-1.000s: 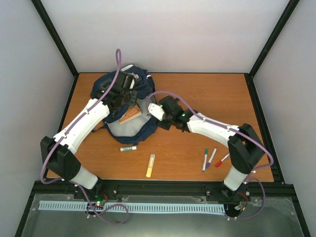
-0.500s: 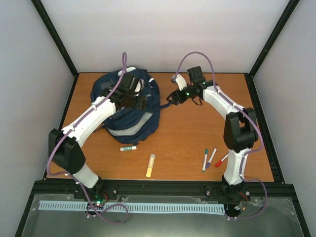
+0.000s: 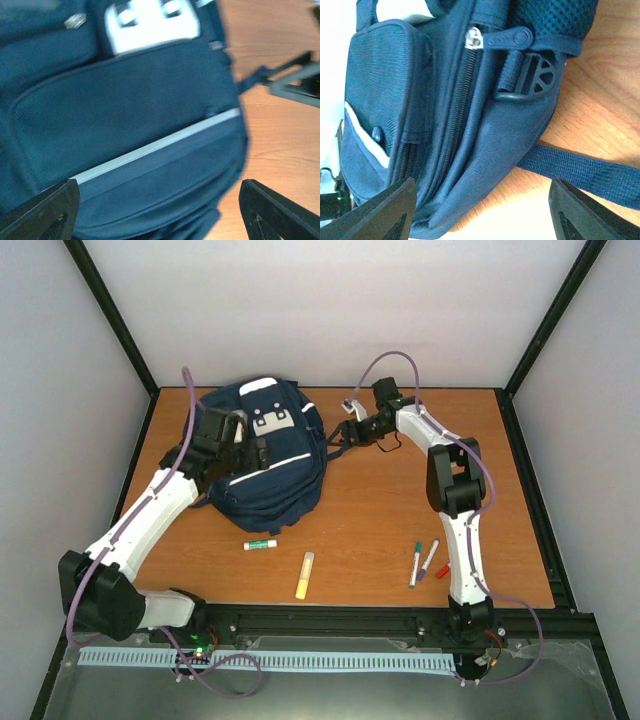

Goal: Pack the student bag
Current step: Adjust the student bag at the center of the board.

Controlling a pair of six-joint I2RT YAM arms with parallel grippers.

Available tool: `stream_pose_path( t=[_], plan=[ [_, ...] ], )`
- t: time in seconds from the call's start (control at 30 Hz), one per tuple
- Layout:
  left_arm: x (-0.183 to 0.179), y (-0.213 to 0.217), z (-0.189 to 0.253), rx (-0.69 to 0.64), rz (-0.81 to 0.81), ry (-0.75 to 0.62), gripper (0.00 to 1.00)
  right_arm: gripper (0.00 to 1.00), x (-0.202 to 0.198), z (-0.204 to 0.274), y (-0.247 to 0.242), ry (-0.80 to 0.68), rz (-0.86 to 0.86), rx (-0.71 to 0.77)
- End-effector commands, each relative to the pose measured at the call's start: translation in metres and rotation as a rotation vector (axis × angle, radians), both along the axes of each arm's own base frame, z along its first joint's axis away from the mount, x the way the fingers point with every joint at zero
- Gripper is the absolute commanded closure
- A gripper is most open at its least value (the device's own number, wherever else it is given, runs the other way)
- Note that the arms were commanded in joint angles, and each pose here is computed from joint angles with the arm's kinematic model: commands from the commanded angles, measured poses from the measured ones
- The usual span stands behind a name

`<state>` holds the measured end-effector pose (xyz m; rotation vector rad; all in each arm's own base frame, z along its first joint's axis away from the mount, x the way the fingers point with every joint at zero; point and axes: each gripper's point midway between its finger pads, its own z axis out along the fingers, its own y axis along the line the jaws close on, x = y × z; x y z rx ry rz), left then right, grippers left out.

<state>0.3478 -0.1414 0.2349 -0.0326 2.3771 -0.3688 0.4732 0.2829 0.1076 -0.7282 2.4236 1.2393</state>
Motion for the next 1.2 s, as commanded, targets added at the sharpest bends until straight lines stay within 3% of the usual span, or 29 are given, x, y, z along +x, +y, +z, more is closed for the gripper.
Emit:
stream_pose_path(
  t=[0.0, 0.17, 0.43, 0.73, 0.93, 1.17],
  plan=[
    [0.005, 0.051, -0.031, -0.059, 0.268, 0.064, 0.1, 0.28, -0.005, -0.017, 0.012, 0.136, -0.002, 0.048],
    [0.003, 0.103, -0.059, -0.136, 0.473, 0.112, 0.1, 0.29, -0.011, -0.035, 0.021, 0.173, 0.003, 0.021],
    [0.008, 0.113, -0.112, -0.161, 0.514, 0.203, 0.11, 0.34, -0.023, -0.049, 0.031, 0.235, 0.03, 0.049],
    [0.046, 0.091, -0.129, -0.203, 0.405, 0.232, 0.16, 0.54, -0.039, -0.052, 0.032, 0.293, 0.066, 0.104],
    [0.066, 0.061, -0.136, -0.29, 0.308, 0.279, 0.24, 0.59, -0.046, -0.059, 0.028, 0.317, 0.067, 0.099],
    [0.077, 0.019, -0.137, -0.285, 0.198, 0.287, 0.26, 0.7, -0.057, -0.061, 0.021, 0.345, 0.067, 0.105]
  ],
)
